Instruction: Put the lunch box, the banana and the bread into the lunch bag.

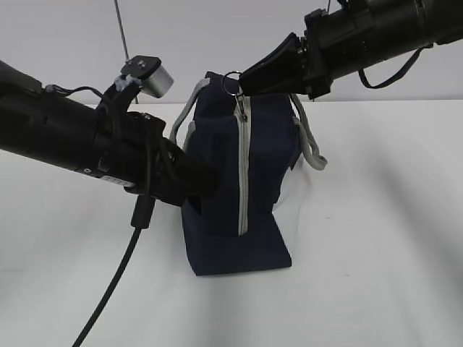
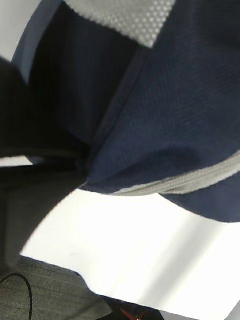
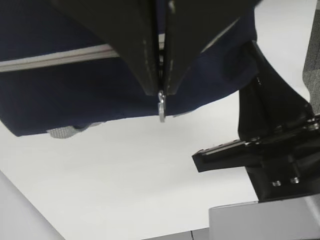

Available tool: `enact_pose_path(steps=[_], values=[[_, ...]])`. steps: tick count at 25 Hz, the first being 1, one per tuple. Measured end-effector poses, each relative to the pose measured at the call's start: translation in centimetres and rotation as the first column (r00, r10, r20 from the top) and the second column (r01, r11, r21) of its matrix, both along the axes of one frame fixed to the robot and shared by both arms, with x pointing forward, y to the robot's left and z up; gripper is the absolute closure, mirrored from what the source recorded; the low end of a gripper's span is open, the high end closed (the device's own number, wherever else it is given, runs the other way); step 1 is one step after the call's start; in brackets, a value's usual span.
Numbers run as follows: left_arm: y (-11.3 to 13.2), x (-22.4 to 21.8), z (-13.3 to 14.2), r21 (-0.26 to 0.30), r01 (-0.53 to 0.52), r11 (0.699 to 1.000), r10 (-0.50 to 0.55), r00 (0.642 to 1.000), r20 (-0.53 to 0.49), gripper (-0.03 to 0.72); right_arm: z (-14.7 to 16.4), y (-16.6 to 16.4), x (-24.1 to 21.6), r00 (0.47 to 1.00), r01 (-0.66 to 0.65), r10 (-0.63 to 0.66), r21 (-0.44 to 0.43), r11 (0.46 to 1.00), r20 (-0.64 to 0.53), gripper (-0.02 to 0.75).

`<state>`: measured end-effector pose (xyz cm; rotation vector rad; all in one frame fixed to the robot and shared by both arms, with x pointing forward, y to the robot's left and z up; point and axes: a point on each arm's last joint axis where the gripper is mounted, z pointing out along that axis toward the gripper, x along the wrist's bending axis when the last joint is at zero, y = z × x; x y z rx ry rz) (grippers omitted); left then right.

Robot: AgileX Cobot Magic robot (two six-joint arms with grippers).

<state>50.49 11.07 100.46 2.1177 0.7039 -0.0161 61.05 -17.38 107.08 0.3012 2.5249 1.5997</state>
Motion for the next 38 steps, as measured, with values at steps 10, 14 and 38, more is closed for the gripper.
enact_pose_path(steps=[10, 14, 38], values=[[0.1, 0.0, -0.1, 0.025, 0.018, 1.000, -0.018, 1.000, 0.012, 0.685, -1.7, -0.1, 4.8, 0.999, 0.039, -0.039, 0.005, 0.999, 0.012, 0.738], [0.2, -0.2, -0.5, 0.032, 0.013, 0.999, -0.013, 1.000, 0.003, 0.685, -2.2, 0.0, 6.9, 1.000, 0.029, -0.029, 0.024, 0.999, -0.005, 0.738], [0.8, -2.2, -2.7, 0.040, 0.055, 0.998, -0.050, 0.992, -0.120, 0.685, -2.9, -0.6, 12.5, 0.987, 0.140, -0.142, 0.029, 0.990, 0.077, 0.738]])
